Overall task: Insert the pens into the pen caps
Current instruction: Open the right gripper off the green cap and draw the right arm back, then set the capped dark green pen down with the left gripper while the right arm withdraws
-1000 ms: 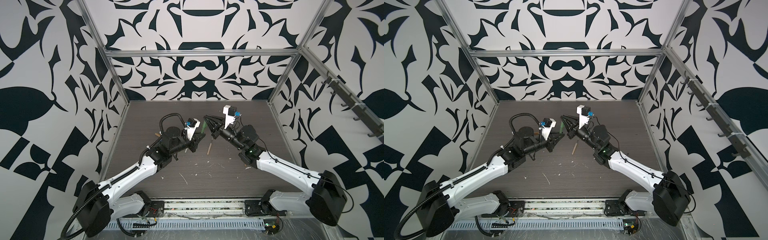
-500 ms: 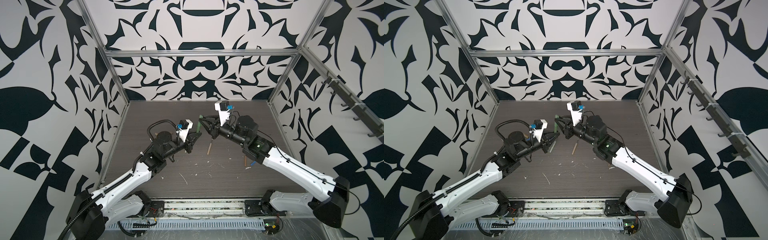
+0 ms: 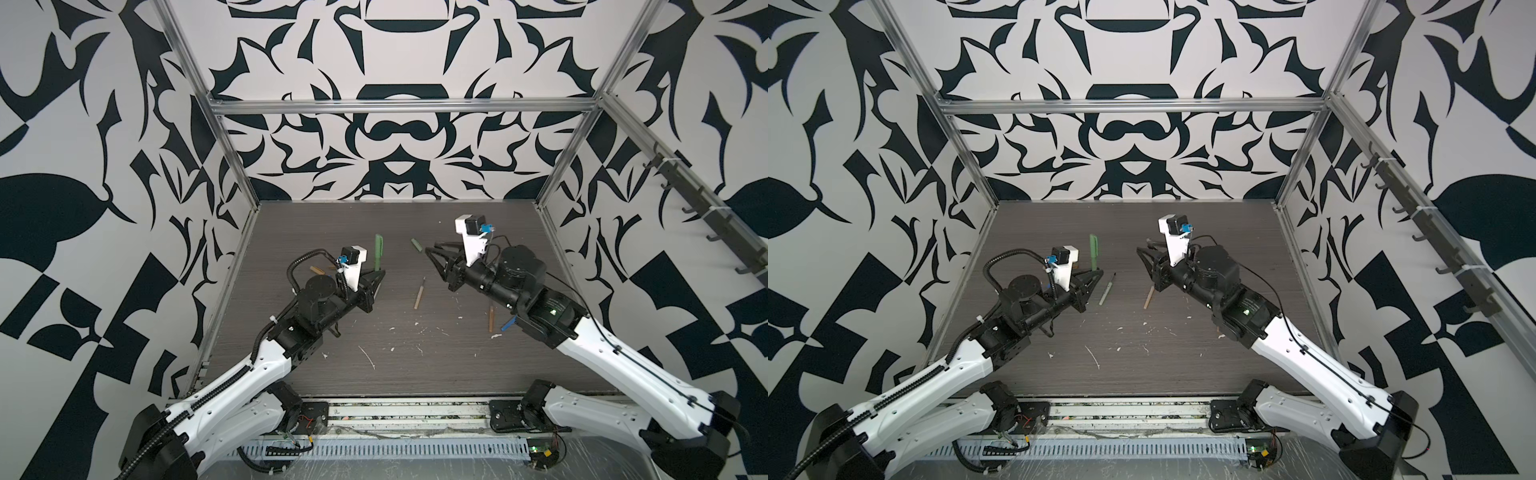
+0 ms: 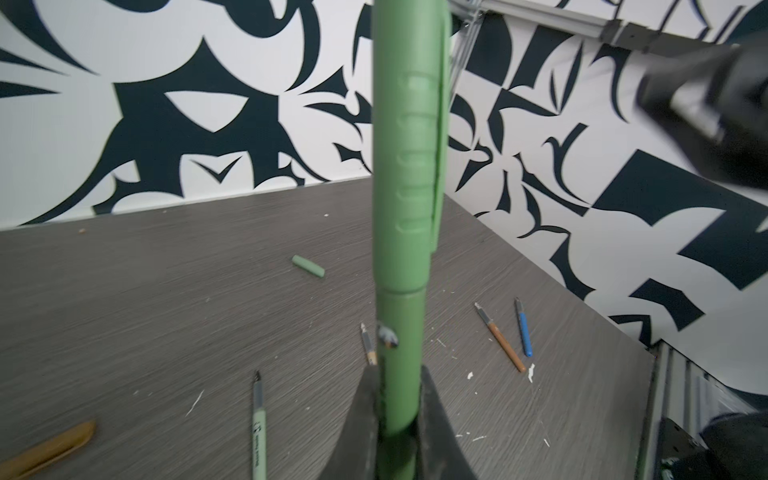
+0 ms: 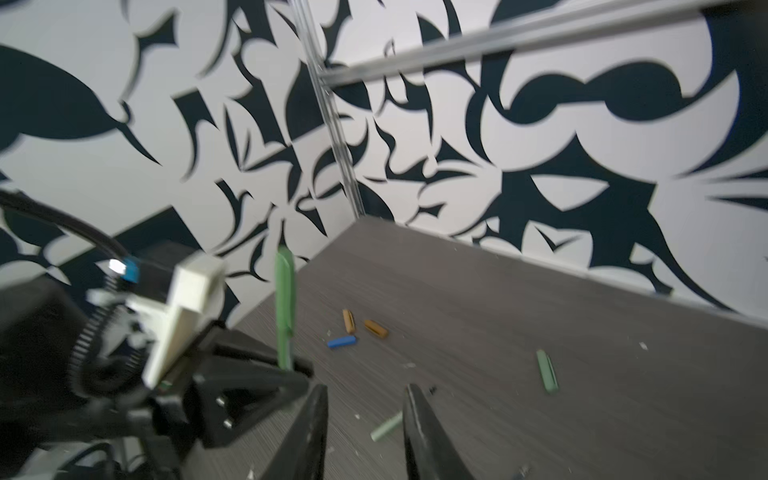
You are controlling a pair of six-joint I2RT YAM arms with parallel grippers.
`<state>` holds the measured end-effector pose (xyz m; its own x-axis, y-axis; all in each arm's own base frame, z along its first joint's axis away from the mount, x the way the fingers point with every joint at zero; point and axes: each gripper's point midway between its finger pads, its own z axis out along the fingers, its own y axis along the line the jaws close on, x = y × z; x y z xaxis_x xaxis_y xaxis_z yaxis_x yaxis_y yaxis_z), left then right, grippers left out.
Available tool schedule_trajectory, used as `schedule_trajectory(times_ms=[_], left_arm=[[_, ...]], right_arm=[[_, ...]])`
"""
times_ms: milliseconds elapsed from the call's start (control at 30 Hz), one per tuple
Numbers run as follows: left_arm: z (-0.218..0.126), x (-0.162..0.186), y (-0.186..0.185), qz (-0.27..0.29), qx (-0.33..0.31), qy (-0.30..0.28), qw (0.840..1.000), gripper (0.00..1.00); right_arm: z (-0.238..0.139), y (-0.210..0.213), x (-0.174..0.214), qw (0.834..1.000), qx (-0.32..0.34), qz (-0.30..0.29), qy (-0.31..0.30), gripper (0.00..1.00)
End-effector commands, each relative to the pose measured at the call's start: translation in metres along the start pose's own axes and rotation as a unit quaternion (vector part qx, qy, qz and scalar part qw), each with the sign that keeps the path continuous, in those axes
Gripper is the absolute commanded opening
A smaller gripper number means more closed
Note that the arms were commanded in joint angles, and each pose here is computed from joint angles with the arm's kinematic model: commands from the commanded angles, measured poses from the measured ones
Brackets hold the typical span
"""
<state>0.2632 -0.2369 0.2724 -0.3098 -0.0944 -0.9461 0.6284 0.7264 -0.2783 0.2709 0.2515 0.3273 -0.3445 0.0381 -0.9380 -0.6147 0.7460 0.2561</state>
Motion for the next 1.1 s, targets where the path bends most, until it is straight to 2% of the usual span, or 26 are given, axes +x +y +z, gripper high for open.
schedule_trajectory(times_ms=[0,100,233,333,433,500,600,667,733,833,967,1067], left_arm=[[0.001,-0.001,0.025,-0.023,-0.084,0.048,0.995,0.0],[0.014,0.006,0.034,-0.027,-0.109,0.113,0.987,0.0],[0.034,0.023,0.058,-0.057,-0.135,0.213,0.966,0.0],[0.056,0.051,0.084,-0.109,-0.137,0.295,0.94,0.0],[0.074,0.073,0.106,-0.133,-0.131,0.35,0.918,0.0],[0.087,0.096,0.126,-0.133,-0.146,0.398,0.896,0.0],[0.107,0.123,0.154,-0.127,-0.173,0.451,0.866,0.0],[0.12,0.139,0.166,-0.125,-0.179,0.474,0.853,0.0],[0.132,0.145,0.182,-0.112,-0.198,0.485,0.844,0.0],[0.143,0.153,0.193,-0.138,-0.197,0.496,0.834,0.0],[0.148,0.161,0.214,-0.124,-0.23,0.513,0.818,0.03],[0.153,0.169,0.218,-0.128,-0.231,0.526,0.808,0.07]], right_arm=[[0.009,-0.052,0.057,0.992,0.102,0.022,0.072,0.31],[0.016,-0.081,0.082,0.986,0.128,0.062,0.085,0.3],[0.024,-0.116,0.102,0.978,0.153,0.118,0.08,0.3],[0.025,-0.124,0.113,0.975,0.165,0.132,0.07,0.3],[0.022,-0.129,0.124,0.973,0.174,0.143,0.058,0.29],[0.016,-0.142,0.132,0.967,0.204,0.148,0.035,0.29],[-0.008,-0.169,0.142,0.947,0.281,0.158,-0.002,0.28],[-0.026,-0.182,0.142,0.931,0.329,0.156,-0.018,0.28],[-0.037,-0.188,0.141,0.923,0.35,0.157,-0.033,0.28],[-0.038,-0.186,0.142,0.926,0.341,0.158,-0.038,0.28],[-0.031,-0.186,0.145,0.927,0.342,0.155,-0.022,0.28],[-0.026,-0.184,0.147,0.93,0.333,0.156,-0.013,0.27]])
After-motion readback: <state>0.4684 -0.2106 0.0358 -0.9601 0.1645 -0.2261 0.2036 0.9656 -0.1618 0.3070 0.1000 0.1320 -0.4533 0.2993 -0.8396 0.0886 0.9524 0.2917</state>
